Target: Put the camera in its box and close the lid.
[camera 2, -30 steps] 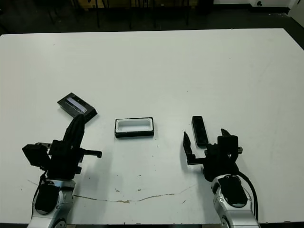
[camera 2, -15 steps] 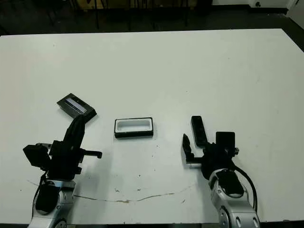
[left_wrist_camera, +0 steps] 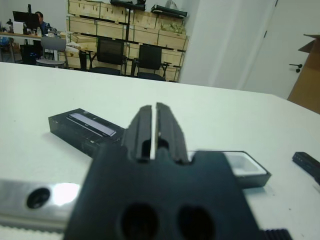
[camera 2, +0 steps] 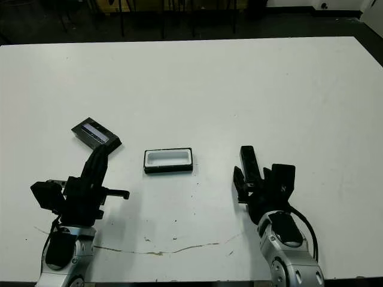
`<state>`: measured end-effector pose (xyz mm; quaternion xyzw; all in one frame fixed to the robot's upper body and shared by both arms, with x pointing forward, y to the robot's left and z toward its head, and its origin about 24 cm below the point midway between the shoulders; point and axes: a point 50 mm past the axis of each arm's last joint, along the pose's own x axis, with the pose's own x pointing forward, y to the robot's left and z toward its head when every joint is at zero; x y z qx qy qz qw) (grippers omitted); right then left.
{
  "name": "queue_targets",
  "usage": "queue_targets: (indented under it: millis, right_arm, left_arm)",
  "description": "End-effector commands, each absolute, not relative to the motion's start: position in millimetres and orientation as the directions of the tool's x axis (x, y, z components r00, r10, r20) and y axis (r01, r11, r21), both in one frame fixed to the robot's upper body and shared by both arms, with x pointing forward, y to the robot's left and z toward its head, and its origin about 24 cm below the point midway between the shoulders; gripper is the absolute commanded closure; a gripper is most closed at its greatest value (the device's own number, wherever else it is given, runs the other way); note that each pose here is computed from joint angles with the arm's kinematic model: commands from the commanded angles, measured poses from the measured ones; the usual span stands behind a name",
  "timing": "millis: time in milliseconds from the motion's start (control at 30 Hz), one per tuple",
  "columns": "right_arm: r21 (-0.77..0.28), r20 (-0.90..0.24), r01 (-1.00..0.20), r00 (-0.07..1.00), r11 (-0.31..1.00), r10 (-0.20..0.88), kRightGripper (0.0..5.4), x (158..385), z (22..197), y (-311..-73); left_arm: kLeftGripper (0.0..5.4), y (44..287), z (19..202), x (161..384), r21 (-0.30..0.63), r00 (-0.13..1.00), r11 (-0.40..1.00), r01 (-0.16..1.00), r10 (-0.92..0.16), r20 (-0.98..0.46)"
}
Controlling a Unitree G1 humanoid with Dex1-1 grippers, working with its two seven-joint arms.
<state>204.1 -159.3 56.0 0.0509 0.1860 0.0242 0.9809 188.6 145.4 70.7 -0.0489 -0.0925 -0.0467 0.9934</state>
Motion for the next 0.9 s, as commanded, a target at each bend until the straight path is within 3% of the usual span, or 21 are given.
queue_targets:
  millis: [33, 333, 667, 800, 900]
  right_arm:
    - [0.092, -0.446, -0.020, 0.893, 0.996, 0.060, 3.30, 195, 42.3, -161]
    - [0.052, -0.427, -0.038, 0.903, 0.998, 0.057, 4.77, 192, 46.4, -167]
    - [-0.093, -0.292, -0.046, 0.956, 0.995, 0.017, 4.83, 191, 51.7, -182]
    - [-0.132, -0.176, -0.087, 0.982, 0.987, 0.063, 4.83, 198, 70.3, -190]
    - [-0.131, -0.089, -0.184, 0.981, 0.974, 0.173, 4.83, 208, 92.2, -195]
  left_arm:
    - [5.40, 150, 56.1, 177, -0.102, 0.992, 0.992, 0.072, -0.061, 0.107]
    - [5.40, 150, 56.0, 176, -0.085, 0.993, 0.994, 0.063, -0.054, 0.101]
    - [5.40, 150, 55.3, 175, -0.061, 0.993, 0.996, 0.062, -0.055, 0.105]
    - [5.40, 149, 55.2, 175, -0.084, 0.994, 0.995, 0.059, -0.051, 0.099]
    - [5.40, 149, 55.0, 175, -0.083, 0.993, 0.995, 0.060, -0.051, 0.102]
